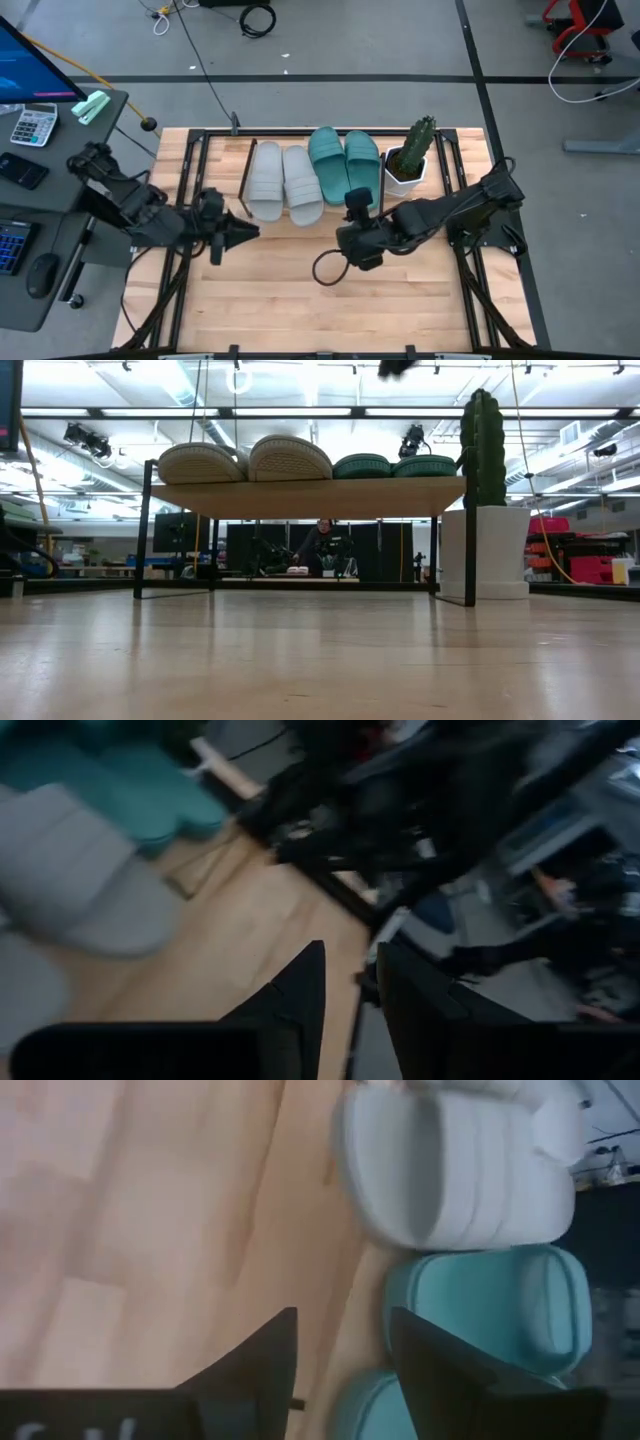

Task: Pick and place slides into the shelf
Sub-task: Adjust the green slide

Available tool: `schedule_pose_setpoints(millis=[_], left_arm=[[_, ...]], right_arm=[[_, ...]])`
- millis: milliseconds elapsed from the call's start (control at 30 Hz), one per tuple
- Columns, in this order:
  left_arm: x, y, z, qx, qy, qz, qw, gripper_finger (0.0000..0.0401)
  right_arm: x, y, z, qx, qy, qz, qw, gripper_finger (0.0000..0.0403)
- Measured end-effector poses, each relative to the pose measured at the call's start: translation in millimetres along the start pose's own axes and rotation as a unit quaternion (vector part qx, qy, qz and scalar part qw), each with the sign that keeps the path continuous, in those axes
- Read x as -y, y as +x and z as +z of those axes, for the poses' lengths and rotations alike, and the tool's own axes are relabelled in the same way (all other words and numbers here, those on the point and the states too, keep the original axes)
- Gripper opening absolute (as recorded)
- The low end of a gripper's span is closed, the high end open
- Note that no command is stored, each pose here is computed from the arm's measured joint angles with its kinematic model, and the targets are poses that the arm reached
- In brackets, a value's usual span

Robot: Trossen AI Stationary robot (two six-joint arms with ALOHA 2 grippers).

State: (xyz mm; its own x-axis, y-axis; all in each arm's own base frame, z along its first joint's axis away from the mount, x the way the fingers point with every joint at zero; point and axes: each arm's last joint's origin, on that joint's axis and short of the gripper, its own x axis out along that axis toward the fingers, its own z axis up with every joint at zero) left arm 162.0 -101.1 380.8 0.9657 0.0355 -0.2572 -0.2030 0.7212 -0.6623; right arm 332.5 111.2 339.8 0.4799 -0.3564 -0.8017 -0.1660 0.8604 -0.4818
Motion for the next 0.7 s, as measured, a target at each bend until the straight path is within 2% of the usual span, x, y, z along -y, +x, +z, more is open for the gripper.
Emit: schedule_pose_setpoints(millis=[133,200,333,533,700], left_arm=[[11.2,-5.4,-0.7,0.011,0.019,-0.043,0.999,0.0104],[13.9,-7.3,-1.3,0.016,0.023,-0.051,0.998,0.0103],[15.5,-9.3,-2.5,0.022,0.022,-0.052,0.998,0.0100],[16.9,-11.3,-4.3,0.022,0.016,-0.054,0.998,0.0102],[17.0,-11.6,-4.3,0.025,0.016,-0.052,0.998,0.0105]], right_arm=[[-9.7,25.0,-12.8,-0.043,-0.050,-0.061,0.996,0.0170],[-13.3,34.9,-17.2,-0.052,-0.064,-0.072,0.994,0.0169],[-17.7,51.1,-22.1,-0.055,-0.079,-0.078,0.992,0.0171],[-15.0,57.5,-20.5,-0.047,-0.098,-0.145,0.984,0.0172],[-4.1,63.9,-18.8,-0.044,-0.085,-0.146,0.985,0.0172]])
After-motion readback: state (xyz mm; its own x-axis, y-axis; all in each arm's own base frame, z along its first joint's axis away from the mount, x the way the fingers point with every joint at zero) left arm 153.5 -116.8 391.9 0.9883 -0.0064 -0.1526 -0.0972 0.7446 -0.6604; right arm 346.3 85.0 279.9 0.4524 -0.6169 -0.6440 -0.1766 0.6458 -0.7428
